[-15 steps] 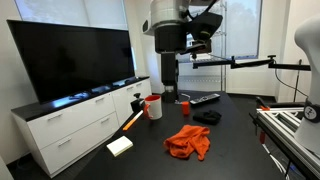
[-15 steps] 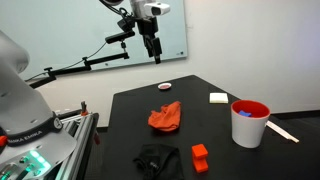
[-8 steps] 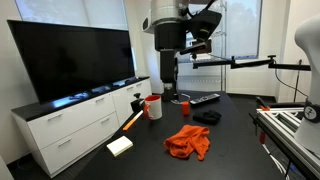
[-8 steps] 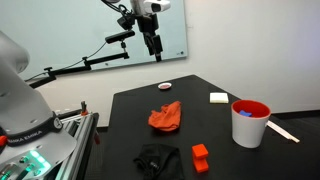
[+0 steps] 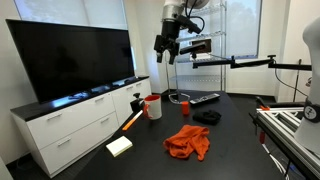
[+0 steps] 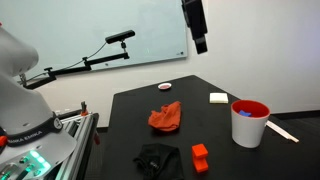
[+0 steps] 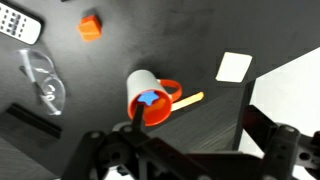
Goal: Pick up the orange object and put it in the cup
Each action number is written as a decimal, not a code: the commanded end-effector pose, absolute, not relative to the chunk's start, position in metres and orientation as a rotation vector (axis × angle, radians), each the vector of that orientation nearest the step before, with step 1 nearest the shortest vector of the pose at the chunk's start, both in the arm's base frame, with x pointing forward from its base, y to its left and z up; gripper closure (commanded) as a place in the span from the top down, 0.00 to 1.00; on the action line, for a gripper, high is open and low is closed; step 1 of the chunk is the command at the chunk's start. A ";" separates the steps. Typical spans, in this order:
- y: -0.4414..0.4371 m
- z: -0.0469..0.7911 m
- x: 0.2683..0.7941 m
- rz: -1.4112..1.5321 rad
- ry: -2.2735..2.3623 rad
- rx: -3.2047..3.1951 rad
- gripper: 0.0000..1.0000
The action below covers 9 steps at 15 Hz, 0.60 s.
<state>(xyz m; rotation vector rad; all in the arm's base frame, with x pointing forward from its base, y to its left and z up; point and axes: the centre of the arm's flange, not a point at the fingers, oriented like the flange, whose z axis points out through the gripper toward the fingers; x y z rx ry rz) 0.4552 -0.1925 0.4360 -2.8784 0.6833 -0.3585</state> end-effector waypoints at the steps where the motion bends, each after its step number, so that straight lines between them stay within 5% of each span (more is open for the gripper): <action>1: -0.244 0.413 0.472 -0.240 0.858 -2.864 1.00; 9: -0.253 0.361 0.493 -0.035 0.909 -2.885 1.00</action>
